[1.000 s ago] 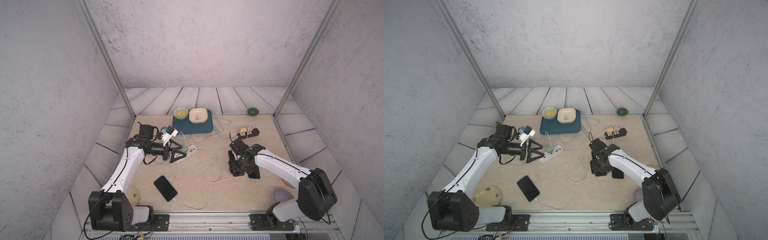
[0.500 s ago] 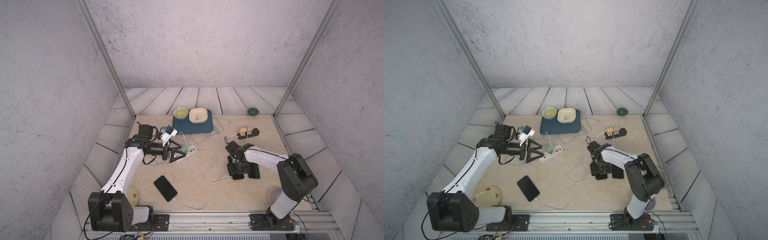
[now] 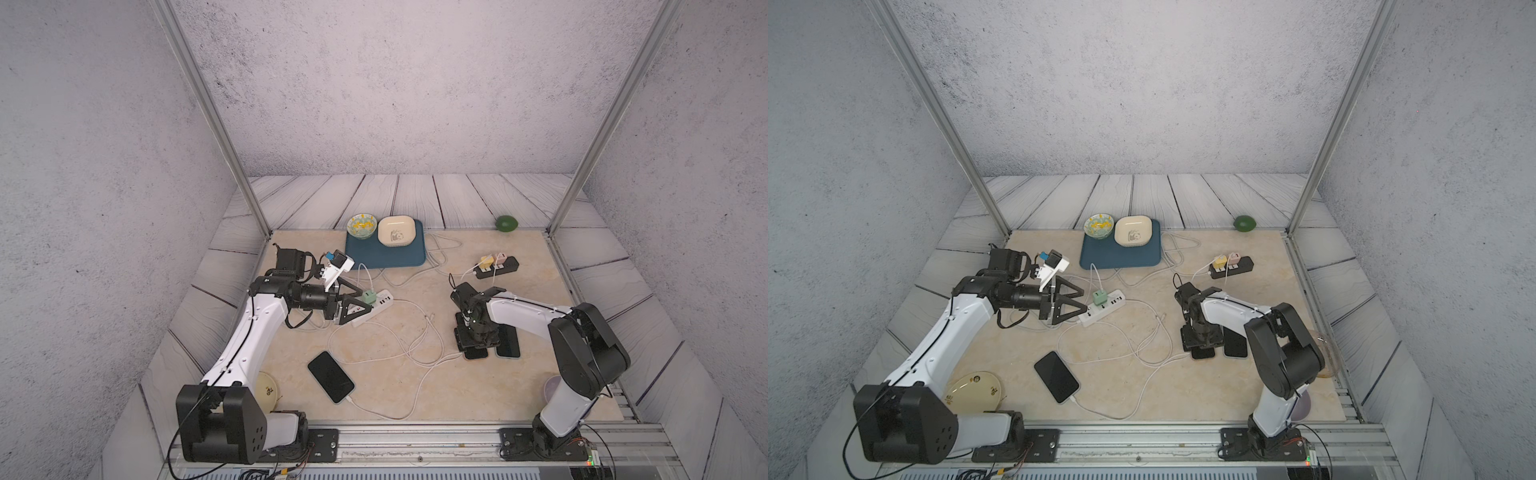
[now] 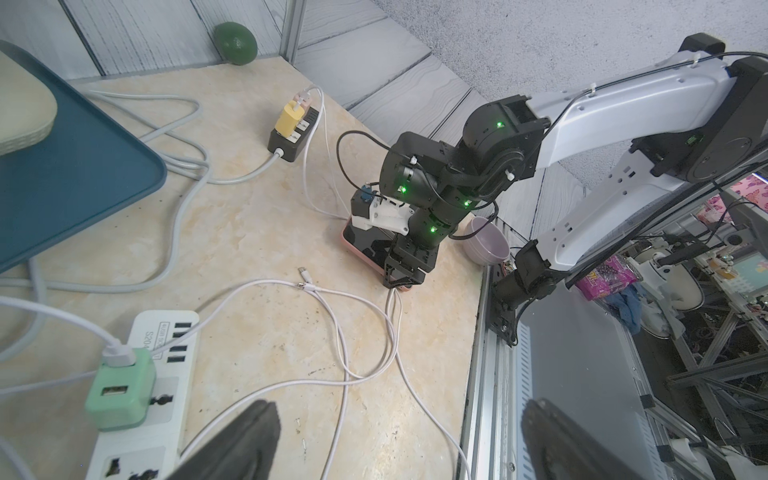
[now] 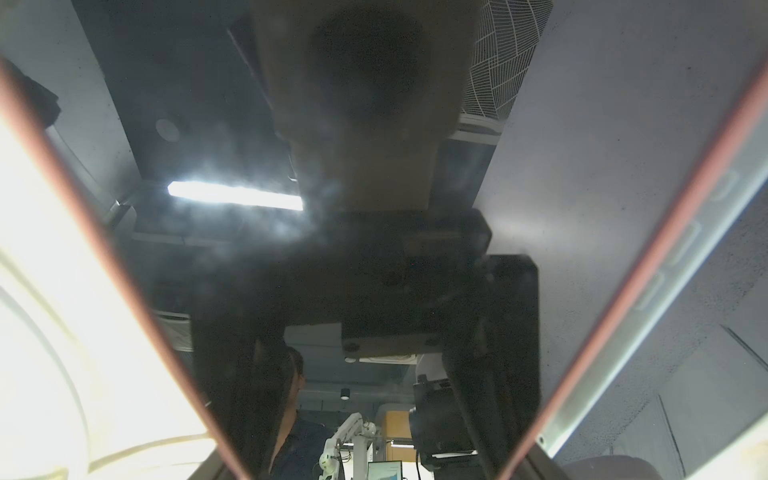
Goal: Unplug the charging cable from the phone
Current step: Place the phone at the center of the board, then pick up the phone at the center of the board.
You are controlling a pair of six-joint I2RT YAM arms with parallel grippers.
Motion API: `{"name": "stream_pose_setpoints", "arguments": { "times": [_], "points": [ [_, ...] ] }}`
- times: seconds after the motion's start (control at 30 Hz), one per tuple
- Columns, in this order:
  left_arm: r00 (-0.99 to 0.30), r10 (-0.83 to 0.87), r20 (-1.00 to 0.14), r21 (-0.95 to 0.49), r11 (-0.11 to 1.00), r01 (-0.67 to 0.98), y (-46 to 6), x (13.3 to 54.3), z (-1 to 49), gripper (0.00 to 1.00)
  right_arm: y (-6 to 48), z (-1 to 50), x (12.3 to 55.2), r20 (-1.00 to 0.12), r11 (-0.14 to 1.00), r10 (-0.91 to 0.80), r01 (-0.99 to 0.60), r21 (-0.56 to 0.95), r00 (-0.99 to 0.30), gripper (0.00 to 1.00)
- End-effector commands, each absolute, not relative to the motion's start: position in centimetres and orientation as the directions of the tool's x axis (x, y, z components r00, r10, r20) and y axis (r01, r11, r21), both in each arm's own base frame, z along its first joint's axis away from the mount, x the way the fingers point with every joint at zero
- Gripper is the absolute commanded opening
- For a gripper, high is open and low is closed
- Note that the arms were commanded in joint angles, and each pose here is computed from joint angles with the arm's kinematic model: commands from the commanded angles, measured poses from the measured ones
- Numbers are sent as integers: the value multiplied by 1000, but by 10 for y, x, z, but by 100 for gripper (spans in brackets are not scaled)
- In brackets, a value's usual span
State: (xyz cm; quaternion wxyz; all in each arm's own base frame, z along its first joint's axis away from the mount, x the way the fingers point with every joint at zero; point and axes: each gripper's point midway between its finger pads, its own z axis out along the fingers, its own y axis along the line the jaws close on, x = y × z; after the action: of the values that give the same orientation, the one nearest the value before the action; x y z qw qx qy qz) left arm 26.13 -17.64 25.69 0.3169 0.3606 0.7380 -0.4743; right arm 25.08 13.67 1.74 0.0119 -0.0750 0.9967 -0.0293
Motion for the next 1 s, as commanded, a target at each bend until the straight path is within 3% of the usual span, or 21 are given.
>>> {"name": "stream_pose_setpoints", "arguments": {
  "times": [0.0,0.27,0.43,0.97],
  "points": [
    [-533,223,-816,-460,308,833,-173,264,260,98,130,19,253,-26,985,-149,-146,-94,-988,57],
    [-541,217,-812,-456,342,822,-168,270,258,98,130,34,256,-69,986,-152,-146,-84,-986,81],
    [-546,208,-812,-450,373,811,-164,277,256,98,134,54,259,-119,983,-177,-170,-66,-977,89],
    [-559,140,-817,-426,505,750,-135,303,258,98,273,108,234,-367,844,-480,-534,55,-797,87]
  ]
}}
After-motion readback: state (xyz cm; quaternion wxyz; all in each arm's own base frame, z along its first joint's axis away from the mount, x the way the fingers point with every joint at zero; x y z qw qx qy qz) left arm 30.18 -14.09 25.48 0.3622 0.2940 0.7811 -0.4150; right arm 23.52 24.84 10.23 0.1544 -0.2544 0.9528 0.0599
